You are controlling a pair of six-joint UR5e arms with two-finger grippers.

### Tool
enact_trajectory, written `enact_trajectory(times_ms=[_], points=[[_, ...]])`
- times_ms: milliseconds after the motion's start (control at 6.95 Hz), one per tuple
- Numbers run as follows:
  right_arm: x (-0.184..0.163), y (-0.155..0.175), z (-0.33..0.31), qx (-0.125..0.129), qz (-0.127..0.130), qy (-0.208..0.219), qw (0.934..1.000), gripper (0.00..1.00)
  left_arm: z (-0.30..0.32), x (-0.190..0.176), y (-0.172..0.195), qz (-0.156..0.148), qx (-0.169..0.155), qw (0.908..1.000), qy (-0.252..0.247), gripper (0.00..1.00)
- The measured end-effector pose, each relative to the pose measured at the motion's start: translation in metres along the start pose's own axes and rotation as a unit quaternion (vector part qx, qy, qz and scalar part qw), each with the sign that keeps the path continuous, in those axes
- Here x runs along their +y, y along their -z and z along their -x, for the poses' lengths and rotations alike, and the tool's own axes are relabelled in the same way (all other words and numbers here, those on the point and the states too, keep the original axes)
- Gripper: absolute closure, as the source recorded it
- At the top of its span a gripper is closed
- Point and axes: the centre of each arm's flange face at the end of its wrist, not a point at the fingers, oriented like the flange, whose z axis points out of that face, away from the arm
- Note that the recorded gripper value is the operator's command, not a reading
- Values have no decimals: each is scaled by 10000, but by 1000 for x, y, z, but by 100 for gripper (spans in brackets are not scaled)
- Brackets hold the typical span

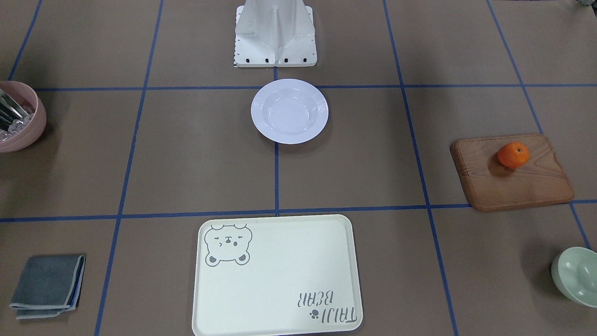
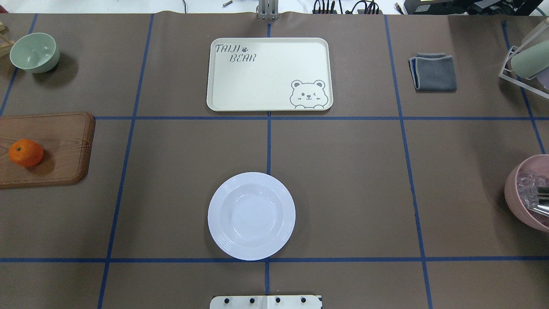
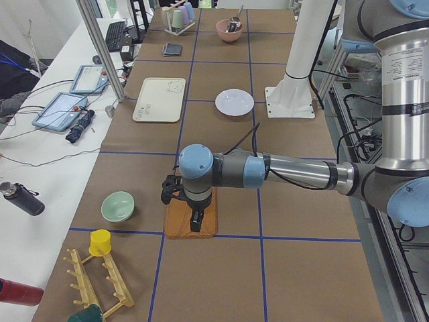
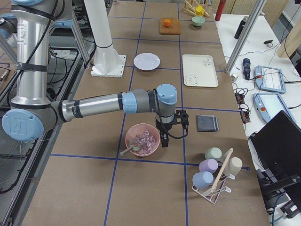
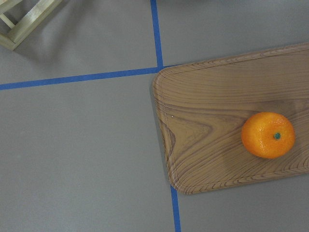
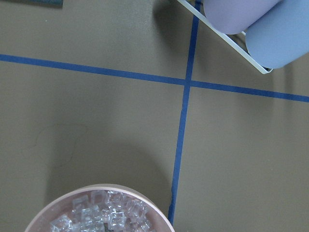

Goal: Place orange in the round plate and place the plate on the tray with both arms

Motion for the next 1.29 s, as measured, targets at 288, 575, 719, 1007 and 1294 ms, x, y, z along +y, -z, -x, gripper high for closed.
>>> enact_trajectory(times_ms=[288, 575, 719, 1007, 1294], points=[[-1, 1, 1, 1, -9, -2, 10000, 0, -10, -3, 0, 5, 4, 9999, -115, 1], [-3, 5, 5, -2, -52, -7, 10000, 0, -17, -6, 3, -87, -9, 9996, -256, 1], [-5, 11, 10, -33, -113, 42, 9999, 0, -20, -9, 5, -237, -29, 9989, -410, 1], [-26, 31, 32, -246, -383, 289, 9985, 0, -29, -19, 15, -582, -75, 9956, -737, 1], [-52, 49, 50, -345, -954, 783, 9918, 0, -39, -46, 28, -1027, -130, 9878, -1161, 1]])
